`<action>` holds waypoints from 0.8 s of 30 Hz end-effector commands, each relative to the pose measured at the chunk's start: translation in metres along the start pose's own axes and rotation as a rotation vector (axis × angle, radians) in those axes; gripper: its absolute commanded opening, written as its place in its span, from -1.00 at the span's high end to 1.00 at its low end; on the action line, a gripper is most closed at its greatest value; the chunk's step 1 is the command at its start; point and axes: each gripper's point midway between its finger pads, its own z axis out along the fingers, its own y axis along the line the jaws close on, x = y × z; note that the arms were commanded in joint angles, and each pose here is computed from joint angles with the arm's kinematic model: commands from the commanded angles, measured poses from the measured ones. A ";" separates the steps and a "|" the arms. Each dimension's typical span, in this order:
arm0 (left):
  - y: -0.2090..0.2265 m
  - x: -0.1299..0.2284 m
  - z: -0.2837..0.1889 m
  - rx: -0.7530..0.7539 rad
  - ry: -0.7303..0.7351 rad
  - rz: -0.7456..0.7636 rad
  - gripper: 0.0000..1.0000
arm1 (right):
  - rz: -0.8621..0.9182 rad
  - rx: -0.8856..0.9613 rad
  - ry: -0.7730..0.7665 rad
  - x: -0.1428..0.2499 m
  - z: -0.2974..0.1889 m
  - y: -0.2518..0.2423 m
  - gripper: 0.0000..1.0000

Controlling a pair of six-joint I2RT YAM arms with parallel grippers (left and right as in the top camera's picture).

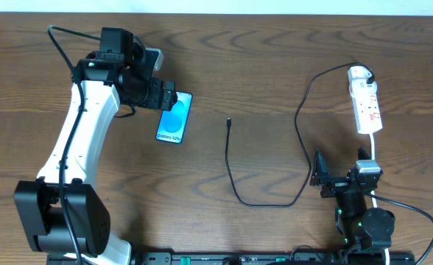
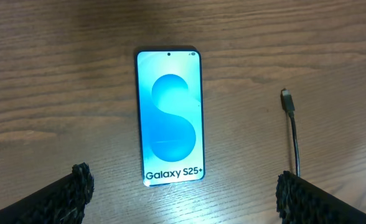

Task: Plug charger to phone and switch on socket
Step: 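Move the left gripper forward over the Galaxy S25+ phone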

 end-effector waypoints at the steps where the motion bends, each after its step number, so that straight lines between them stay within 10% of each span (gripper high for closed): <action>1: -0.001 -0.004 0.004 0.013 0.002 0.047 -0.90 | -0.005 0.007 -0.001 0.000 0.000 -0.001 -0.98; 24: 0.019 0.017 0.101 -0.124 0.176 -0.101 -0.91 | -0.005 0.007 -0.001 0.000 0.000 -0.001 -0.99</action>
